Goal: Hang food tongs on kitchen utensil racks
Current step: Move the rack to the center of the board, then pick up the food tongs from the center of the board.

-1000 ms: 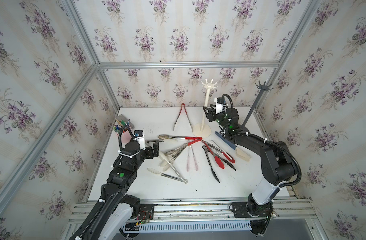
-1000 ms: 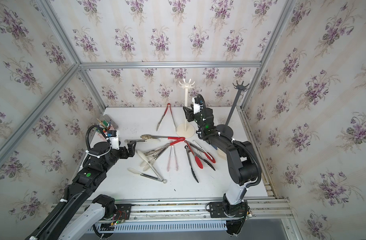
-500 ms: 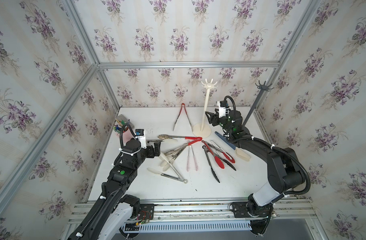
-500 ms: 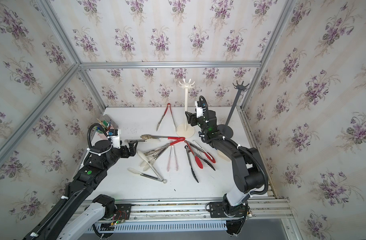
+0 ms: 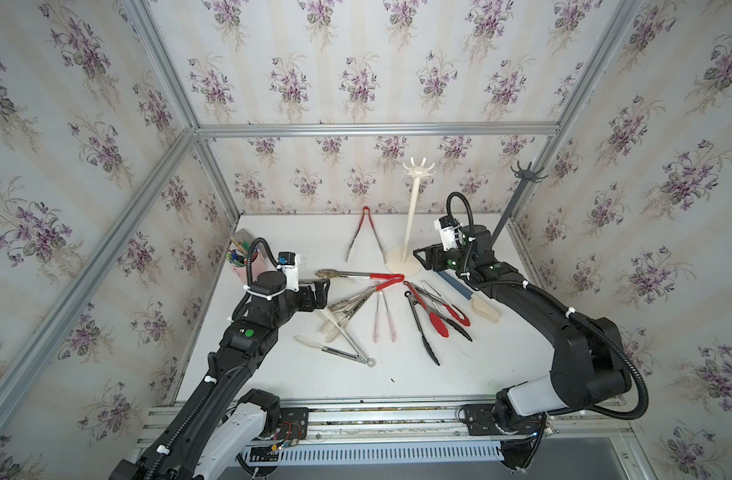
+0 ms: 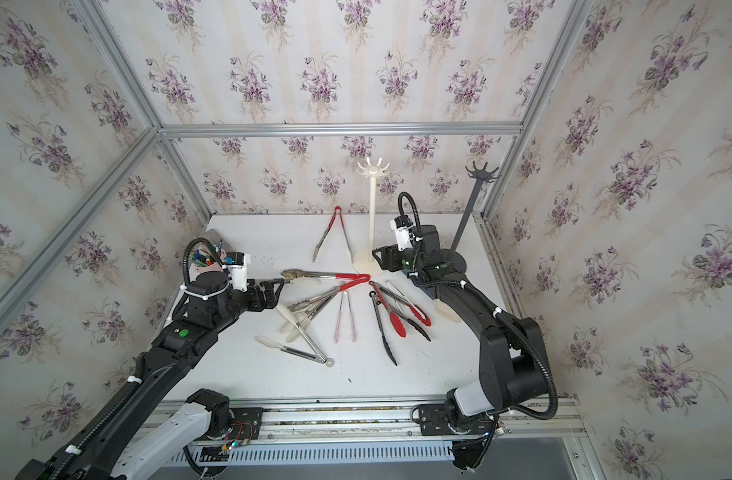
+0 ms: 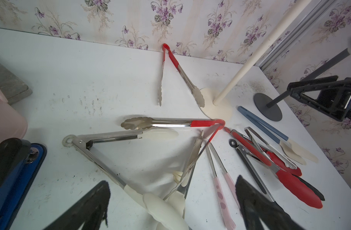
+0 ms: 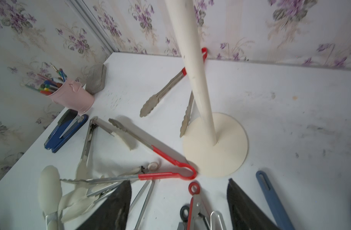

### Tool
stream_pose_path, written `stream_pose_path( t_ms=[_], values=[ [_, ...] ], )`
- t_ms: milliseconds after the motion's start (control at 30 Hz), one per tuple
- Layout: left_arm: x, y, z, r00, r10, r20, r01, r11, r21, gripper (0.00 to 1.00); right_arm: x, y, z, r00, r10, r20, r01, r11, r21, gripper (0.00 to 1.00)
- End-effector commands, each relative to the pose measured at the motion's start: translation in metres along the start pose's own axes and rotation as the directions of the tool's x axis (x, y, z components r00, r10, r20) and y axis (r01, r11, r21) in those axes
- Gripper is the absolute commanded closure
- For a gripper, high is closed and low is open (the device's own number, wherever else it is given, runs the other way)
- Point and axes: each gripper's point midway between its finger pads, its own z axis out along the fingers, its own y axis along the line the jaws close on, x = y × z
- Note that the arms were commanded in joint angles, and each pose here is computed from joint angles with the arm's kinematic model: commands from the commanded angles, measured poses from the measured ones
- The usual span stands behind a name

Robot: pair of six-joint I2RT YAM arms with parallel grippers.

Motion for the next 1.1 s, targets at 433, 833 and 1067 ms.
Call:
stream_pose_path(
  t_ms=[433, 833, 1067],
  values=[
    [0.014, -0.039, 0.012, 0.993, 0.098, -0.065, -0.092, 0.991, 0.095, 0.01, 0.12, -0.003, -0.011, 0.884, 0.2, -0.423, -0.194, 0.979, 0.059, 0.36],
    [0.004, -0.05, 0.004, 0.994, 0.105, -0.037, -0.099, 0.986, 0.137, 0.01, 0.152, -0.006, 0.0, 0.841, 0.182, -0.509, -0.157, 0.983, 0.093, 0.54],
    [-0.001, -0.054, 0.001, 0.994, 0.105, -0.025, -0.1, 0.984, 0.149, 0.01, 0.159, -0.009, 0.005, 0.834, 0.17, -0.524, -0.136, 0.985, 0.104, 0.65]
  ],
)
